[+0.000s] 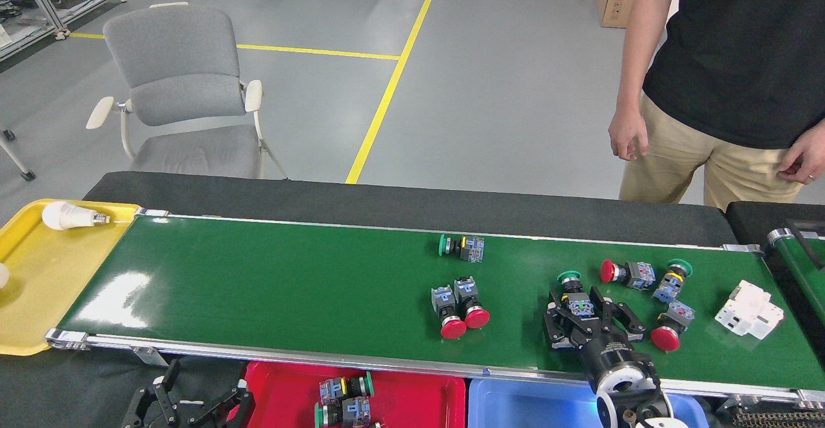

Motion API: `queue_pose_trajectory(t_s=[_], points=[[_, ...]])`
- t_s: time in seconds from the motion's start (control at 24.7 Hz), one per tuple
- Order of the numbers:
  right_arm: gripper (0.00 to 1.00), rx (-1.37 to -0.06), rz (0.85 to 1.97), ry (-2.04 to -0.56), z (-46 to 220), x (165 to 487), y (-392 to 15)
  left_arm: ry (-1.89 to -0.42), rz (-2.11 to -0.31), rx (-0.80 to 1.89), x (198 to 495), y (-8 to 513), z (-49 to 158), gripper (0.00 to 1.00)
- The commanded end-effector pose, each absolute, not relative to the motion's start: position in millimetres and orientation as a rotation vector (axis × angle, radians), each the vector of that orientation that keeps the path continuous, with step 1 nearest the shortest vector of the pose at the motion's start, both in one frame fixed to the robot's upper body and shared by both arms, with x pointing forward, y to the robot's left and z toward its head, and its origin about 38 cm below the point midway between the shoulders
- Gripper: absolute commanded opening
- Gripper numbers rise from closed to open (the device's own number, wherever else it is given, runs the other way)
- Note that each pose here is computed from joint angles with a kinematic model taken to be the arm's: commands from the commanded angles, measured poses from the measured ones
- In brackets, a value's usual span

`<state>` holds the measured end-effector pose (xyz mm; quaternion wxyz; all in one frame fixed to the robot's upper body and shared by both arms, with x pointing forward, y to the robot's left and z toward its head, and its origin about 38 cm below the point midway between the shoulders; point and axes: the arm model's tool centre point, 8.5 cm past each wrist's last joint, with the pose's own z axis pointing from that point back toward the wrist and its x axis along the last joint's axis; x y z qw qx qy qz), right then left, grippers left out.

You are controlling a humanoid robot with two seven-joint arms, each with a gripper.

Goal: Pick switch part from conveyor to tray

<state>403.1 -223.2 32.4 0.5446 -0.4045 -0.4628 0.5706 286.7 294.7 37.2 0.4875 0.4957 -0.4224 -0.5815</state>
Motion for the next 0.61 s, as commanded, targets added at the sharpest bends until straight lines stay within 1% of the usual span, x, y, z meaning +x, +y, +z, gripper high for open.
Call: queue_pose_trajectory(t_s=[0.0, 0.08, 0.16, 0.2, 0.24, 0.32, 0.36, 0.4, 0.45, 0.49, 0.53, 0.57], points=[[0.21, -0.983, 1.361, -1.126, 44, 410, -222, -1.060, -1.420, 1.225, 292, 295, 48, 1.00], [0.19, -0.976, 1.402, -1.168, 47, 410, -211, -1.100, -1.449, 1.210, 296, 289, 51, 1.00], [0.19, -0.967, 1.465, -1.283, 58, 408, -190, -1.118, -1.460, 1.202, 297, 286, 53, 1.00], [0.19, -0.942, 1.534, -1.400, 67, 400, -170, -1.126, -1.458, 1.204, 299, 285, 55, 1.00], [0.19, -0.906, 1.598, -1.479, 71, 392, -156, -1.130, -1.455, 1.207, 299, 284, 56, 1.00], [0.21, -0.760, 1.786, -1.656, 74, 363, -126, -1.134, -1.453, 1.212, 300, 284, 58, 1.00], [0.26, -0.692, 1.851, -1.720, 73, 350, -118, -1.139, -1.453, 1.212, 301, 283, 59, 1.00], [0.34, -0.633, 1.901, -1.765, 73, 342, -112, -1.141, -1.454, 1.213, 301, 282, 59, 1.00], [0.48, -0.580, 1.942, -1.803, 72, 336, -104, -1.147, -1.456, 1.213, 303, 281, 60, 1.00], [0.73, -0.545, 1.968, -1.830, 72, 332, -97, -1.158, -1.467, 1.206, 304, 275, 60, 1.00], [1.00, -0.517, 1.981, -1.843, 71, 327, -88, -1.180, -1.483, 1.196, 306, 267, 61, 1.00], [1.00, -0.492, 2.007, -1.851, 69, 323, -82, -1.194, -1.495, 1.185, 307, 260, 60, 1.00]])
